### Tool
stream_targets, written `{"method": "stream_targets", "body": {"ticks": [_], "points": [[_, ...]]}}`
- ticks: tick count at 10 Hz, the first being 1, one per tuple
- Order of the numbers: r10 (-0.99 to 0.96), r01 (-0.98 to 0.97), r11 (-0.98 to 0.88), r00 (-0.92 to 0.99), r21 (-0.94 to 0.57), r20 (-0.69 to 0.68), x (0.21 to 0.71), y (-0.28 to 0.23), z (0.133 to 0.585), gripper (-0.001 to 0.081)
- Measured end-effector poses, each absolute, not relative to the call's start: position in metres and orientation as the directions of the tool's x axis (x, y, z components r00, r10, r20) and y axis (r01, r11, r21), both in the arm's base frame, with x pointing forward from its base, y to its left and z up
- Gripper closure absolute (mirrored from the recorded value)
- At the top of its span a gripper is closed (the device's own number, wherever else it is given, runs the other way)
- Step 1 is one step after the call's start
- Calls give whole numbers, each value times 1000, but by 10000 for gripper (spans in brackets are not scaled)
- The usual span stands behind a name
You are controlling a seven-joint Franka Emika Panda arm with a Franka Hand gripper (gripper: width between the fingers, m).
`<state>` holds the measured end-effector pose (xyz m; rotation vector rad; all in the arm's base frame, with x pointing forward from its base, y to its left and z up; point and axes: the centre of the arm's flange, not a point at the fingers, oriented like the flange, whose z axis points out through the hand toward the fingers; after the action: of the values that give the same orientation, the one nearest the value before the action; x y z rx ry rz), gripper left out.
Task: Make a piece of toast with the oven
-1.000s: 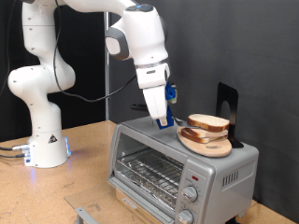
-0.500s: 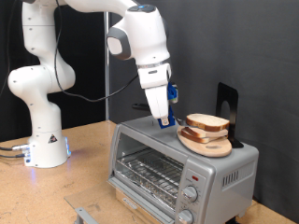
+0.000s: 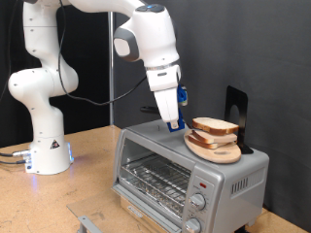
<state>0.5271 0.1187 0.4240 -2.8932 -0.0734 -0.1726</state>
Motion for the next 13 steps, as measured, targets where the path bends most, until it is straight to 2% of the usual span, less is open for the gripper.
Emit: {"method": "stream_targets", "body": {"ticks": [9,13], "points": [[-25,44,-950,976,-308,218,523,113,413,417],[-73,47,-939,940,-340,333,506,99,413,417]]}}
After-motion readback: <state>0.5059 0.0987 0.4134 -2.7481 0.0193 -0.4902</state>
